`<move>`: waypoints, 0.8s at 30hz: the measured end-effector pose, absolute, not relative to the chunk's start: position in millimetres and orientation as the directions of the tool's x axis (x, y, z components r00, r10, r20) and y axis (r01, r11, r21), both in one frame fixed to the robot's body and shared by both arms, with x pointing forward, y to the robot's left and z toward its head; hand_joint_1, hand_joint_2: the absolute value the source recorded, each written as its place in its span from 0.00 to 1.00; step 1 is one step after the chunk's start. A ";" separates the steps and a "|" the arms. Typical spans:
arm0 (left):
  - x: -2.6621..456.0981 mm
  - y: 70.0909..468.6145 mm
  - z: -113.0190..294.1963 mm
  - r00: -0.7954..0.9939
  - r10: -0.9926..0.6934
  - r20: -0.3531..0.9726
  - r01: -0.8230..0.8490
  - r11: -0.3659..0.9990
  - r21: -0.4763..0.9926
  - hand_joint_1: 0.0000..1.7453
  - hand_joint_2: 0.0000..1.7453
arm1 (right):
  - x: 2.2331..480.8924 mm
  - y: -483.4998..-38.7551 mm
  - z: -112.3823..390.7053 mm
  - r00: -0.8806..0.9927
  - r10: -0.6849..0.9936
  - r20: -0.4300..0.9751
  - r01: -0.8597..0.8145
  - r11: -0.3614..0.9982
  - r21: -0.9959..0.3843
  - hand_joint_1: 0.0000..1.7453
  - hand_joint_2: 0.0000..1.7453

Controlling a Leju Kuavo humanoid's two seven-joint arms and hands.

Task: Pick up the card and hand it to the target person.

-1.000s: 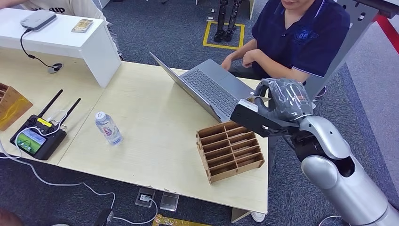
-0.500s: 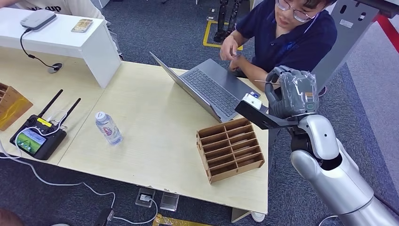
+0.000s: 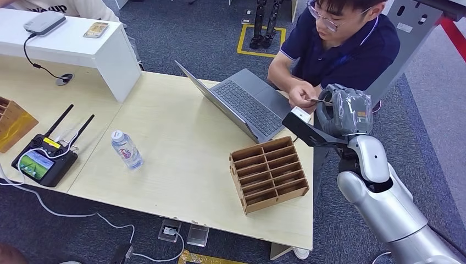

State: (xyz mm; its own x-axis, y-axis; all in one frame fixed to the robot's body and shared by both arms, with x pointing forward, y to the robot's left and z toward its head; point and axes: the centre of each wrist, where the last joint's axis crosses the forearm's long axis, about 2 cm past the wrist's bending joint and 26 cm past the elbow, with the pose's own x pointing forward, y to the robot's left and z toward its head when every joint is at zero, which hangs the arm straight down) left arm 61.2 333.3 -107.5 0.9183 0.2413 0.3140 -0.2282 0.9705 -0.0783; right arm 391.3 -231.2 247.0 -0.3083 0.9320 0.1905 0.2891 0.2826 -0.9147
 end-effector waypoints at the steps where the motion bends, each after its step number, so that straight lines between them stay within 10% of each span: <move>1: 61.2 333.3 -107.5 0.918 0.241 0.314 -0.228 0.970 -0.078 0.00 1.00 | 391.7 -231.6 246.1 -0.305 0.933 0.191 0.287 0.281 -0.916 0.80 1.00; 4: 61.1 333.3 -107.5 0.918 0.241 0.314 -0.228 0.971 -0.077 0.00 1.00 | 393.0 -231.8 243.9 -0.298 0.935 0.193 0.280 0.278 -0.919 0.20 1.00; 5: 61.1 333.3 -107.5 0.919 0.237 0.316 -0.225 0.971 -0.075 0.00 0.75 | 393.3 -231.6 243.3 -0.296 0.935 0.193 0.277 0.278 -0.920 0.00 1.00; 8: 60.9 333.4 -107.6 0.918 0.216 0.333 -0.208 0.976 -0.062 0.00 0.00 | 393.9 -231.6 241.9 -0.293 0.935 0.201 0.263 0.281 -0.923 0.00 1.00; 24: 60.0 333.7 -107.7 0.911 0.244 0.331 -0.241 0.969 -0.050 0.00 0.00 | 371.1 -231.3 223.0 -0.403 0.515 0.756 -0.120 0.790 -0.601 0.00 1.00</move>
